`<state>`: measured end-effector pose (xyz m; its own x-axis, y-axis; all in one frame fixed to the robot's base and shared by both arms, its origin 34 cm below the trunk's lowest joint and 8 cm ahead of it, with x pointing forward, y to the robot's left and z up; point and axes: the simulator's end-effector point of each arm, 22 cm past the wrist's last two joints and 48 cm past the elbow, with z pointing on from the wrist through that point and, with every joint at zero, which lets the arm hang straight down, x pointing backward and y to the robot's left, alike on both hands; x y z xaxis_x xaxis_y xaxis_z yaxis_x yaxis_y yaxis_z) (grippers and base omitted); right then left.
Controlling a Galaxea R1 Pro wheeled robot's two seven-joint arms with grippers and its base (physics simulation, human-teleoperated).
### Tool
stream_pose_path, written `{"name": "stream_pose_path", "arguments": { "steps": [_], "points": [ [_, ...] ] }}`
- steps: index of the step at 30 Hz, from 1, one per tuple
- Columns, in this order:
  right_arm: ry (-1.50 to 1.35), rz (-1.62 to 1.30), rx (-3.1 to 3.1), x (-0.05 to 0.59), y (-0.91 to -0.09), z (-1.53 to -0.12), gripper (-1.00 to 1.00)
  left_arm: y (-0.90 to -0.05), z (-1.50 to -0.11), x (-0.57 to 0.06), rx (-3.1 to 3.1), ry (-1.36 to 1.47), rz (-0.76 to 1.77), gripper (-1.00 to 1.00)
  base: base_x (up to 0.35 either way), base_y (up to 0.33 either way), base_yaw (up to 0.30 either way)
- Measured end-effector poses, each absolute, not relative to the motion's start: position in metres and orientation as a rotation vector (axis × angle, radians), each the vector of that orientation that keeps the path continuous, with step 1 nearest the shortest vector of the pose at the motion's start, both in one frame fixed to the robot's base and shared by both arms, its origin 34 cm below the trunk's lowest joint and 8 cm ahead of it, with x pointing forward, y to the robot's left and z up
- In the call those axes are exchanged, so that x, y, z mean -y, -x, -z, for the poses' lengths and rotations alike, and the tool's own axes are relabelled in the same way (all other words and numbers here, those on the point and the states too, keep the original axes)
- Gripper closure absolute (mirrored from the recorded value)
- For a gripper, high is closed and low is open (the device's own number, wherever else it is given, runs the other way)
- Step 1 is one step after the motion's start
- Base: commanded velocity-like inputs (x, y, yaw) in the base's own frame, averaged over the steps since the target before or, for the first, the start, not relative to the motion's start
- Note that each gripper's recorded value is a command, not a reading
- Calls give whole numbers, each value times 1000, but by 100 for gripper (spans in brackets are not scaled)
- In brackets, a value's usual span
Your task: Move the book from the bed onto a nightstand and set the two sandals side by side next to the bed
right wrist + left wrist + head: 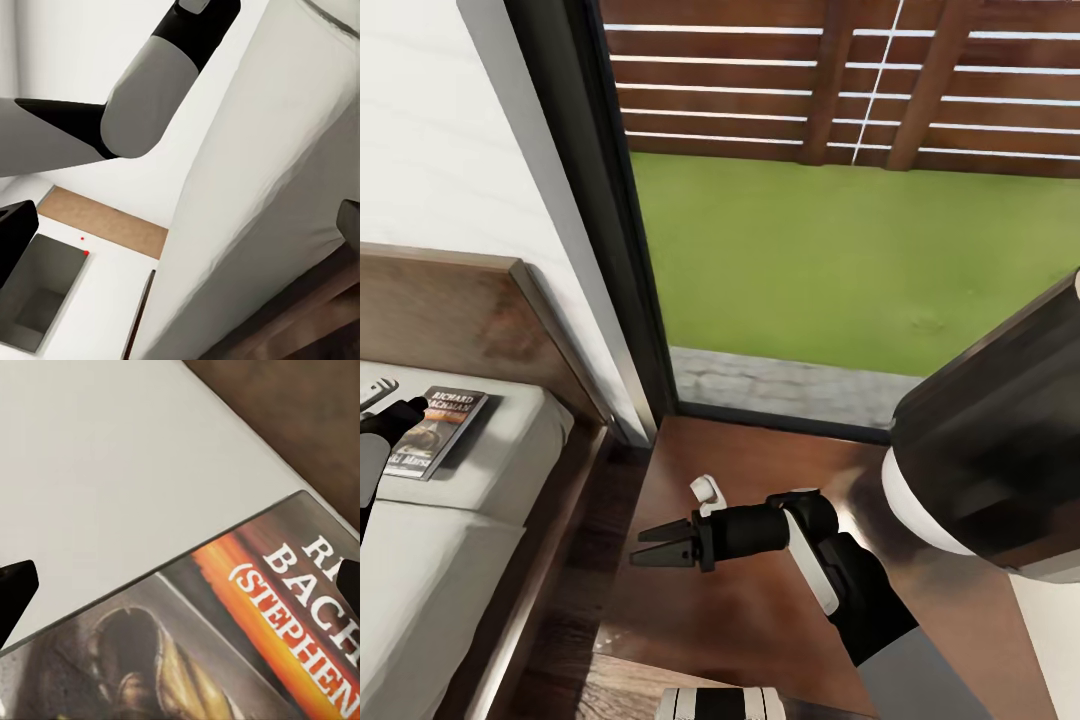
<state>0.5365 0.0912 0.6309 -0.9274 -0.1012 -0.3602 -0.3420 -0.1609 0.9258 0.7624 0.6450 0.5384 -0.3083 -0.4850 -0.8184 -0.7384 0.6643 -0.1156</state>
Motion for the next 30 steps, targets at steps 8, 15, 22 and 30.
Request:
{"name": "stream_pose_path", "arguments": {
  "steps": [8, 15, 22, 30],
  "points": [
    [515, -2219, -1920, -91, -536, -631, -100, -762, -538, -645, -1973, 952, -353, -100, 0, 0, 0],
    [515, -2218, -1921, -91, -535, -624, -100, -761, -532, -645, -1973, 951, -353, -100, 0, 0, 0],
    [515, -2218, -1921, -91, -535, -624, -100, -761, -532, -645, -1973, 951, -353, -100, 0, 0, 0],
    [515, -2218, -1921, -91, -535, -625, -100, -761, -532, -645, -1973, 951, -353, -100, 0, 0, 0]
  ]
}}
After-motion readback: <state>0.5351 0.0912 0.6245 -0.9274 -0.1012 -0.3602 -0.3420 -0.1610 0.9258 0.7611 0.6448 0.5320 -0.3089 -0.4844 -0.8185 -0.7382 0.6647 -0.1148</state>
